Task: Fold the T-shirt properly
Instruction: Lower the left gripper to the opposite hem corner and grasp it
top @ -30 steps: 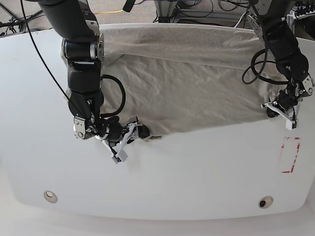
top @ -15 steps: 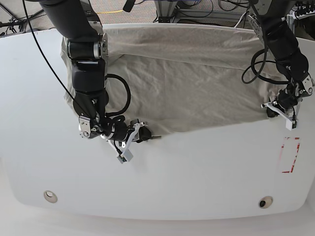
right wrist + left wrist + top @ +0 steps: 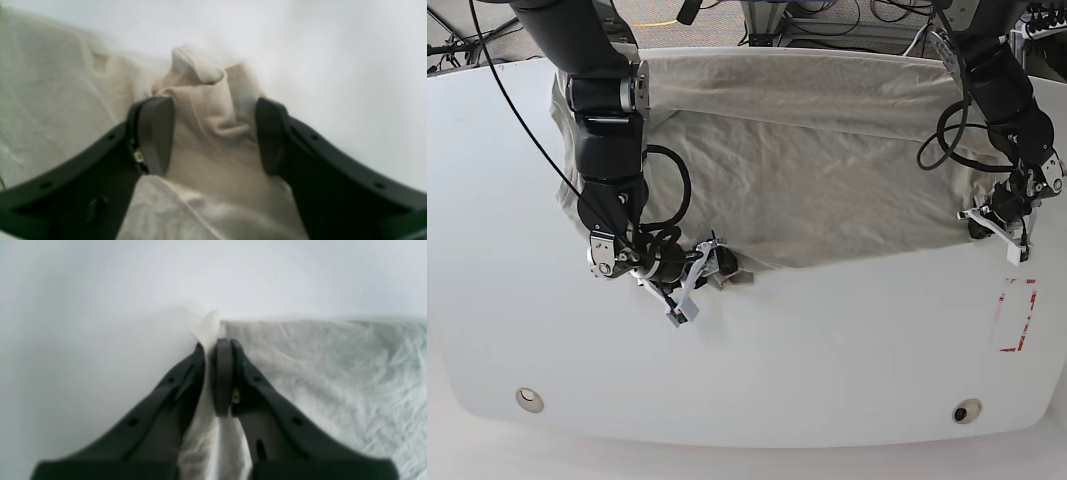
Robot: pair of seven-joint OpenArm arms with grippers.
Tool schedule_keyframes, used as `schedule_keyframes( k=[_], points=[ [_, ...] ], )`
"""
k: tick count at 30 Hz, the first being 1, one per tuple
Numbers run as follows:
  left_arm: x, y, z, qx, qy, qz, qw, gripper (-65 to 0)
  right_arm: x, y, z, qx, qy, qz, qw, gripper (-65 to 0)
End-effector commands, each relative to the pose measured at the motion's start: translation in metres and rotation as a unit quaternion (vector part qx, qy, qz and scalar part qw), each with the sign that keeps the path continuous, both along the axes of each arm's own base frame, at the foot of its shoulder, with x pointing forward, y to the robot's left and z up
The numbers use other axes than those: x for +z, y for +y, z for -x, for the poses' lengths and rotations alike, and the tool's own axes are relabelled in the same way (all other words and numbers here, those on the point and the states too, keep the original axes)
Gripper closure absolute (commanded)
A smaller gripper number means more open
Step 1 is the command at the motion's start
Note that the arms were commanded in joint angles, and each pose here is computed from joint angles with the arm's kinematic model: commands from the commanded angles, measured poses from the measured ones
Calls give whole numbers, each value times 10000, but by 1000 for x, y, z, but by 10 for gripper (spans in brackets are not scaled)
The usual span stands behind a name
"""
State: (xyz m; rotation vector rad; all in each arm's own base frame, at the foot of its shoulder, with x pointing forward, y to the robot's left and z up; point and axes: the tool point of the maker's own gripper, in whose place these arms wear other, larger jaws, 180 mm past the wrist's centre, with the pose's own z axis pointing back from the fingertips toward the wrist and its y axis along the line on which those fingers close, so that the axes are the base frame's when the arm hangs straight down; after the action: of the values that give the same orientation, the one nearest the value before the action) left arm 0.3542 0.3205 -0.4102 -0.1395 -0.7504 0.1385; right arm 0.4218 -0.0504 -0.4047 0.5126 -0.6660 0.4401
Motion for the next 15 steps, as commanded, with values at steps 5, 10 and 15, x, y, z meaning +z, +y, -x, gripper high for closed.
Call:
schedule_keyframes(
  k=[5, 10, 15],
  points=[
    [4, 5, 0, -38, 54, -113, 9999, -14, 26, 1, -19, -1, -425, -30, 9991, -322],
    [3, 5, 0, -38, 62, -113, 9999, -14, 24, 3, -16, 11, -400, -45, 9992, -149],
    [4, 4, -1, -59, 53, -119, 9999, -14, 25, 3, -17, 11, -415, -43, 9991, -3]
  ],
)
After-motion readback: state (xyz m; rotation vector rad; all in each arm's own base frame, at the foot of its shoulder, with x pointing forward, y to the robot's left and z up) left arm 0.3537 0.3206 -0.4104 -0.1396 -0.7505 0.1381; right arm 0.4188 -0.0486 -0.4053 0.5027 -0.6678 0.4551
